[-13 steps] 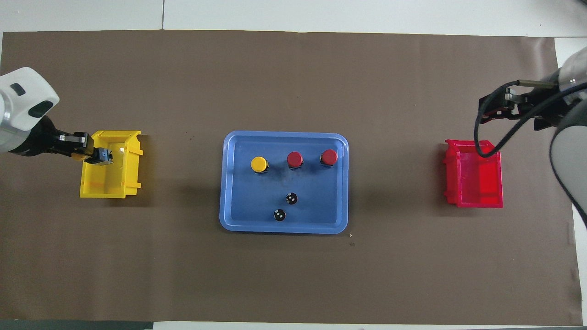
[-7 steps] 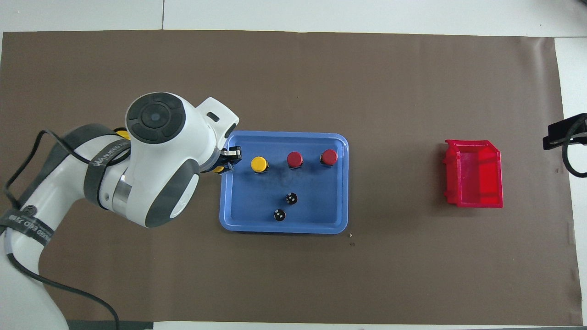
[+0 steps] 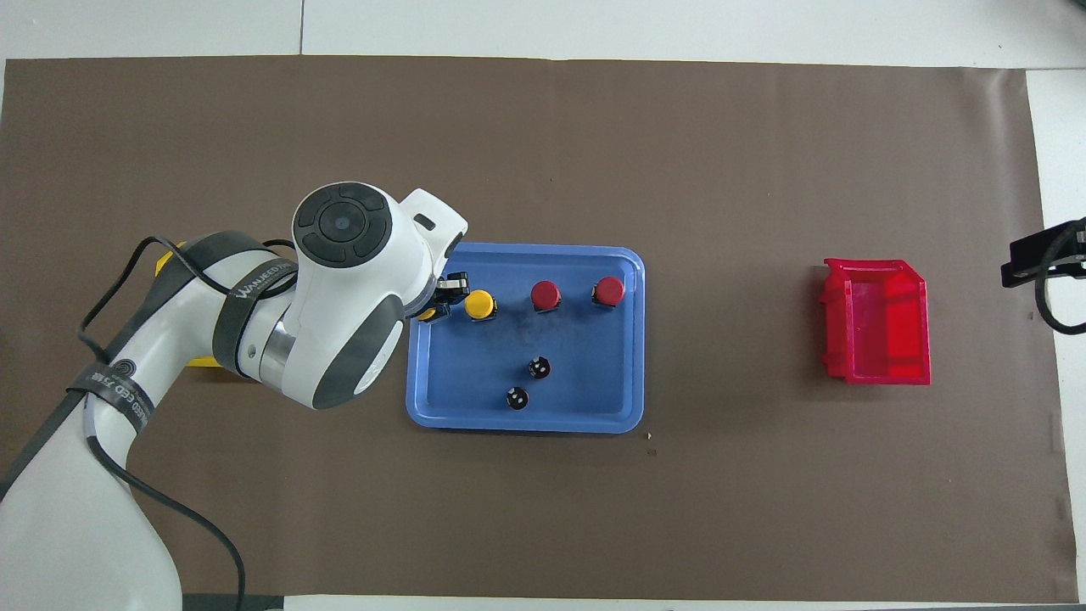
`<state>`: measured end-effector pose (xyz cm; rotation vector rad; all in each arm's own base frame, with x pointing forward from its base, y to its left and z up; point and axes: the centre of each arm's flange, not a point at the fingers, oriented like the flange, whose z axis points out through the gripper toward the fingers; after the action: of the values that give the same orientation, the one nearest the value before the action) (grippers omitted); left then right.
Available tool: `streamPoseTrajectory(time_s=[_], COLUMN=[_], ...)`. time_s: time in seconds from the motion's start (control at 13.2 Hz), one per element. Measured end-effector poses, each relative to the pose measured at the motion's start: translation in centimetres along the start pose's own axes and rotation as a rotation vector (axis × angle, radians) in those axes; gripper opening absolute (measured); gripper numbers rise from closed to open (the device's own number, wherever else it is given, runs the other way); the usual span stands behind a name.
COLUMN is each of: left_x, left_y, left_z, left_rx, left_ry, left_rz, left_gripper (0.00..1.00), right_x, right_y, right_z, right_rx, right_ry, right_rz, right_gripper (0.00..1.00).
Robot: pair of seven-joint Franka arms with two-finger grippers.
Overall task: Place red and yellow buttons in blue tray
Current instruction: 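Lower the yellow button into the tray and open the left gripper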
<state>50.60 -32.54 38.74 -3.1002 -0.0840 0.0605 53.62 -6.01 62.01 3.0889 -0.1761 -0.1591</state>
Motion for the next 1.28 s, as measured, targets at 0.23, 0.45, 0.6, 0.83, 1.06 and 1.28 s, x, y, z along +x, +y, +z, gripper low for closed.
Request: streamPoseTrajectory(time_s=[0.23,0.45,0.6,0.83,1.06,1.28], left_x=[-0.3,-1.2,-1.3,-1.0,-0.9,-0.7], left_y=[-0.1,0.4,0.6,0.3,0.2,0.1], left_z=[0.9,1.8,2.1,2.0,2.0,1.7], left_rx=[0.006,0.015,0.010,0.008,0.008,0.005], left_ry=[-0.008,-0.019,-0.012,-0.007,-0.007,-0.002], left_rz=[0.002,0.014,0.016,0.009,0.005,0.002], left_gripper=[0.41,0.41,0.41,0.47,0.60,0.64], right_x=[0.0,0.0,0.0,0.0,0.0,0.0], right_y=[-0.3,-0.4,-0.2,-0.2,-0.3,-0.4], right_z=[-0.1,-0.2,-0.2,-0.2,-0.2,-0.3], right_rx=[-0.001,-0.001,-0.001,-0.001,-0.001,-0.001], right_ry=[0.005,0.011,0.011,0.012,0.012,0.013], right_rz=[-0.006,-0.007,-0.004,-0.004,-0.005,-0.008], right_gripper=[1.00,1.00,1.00,1.00,1.00,1.00])
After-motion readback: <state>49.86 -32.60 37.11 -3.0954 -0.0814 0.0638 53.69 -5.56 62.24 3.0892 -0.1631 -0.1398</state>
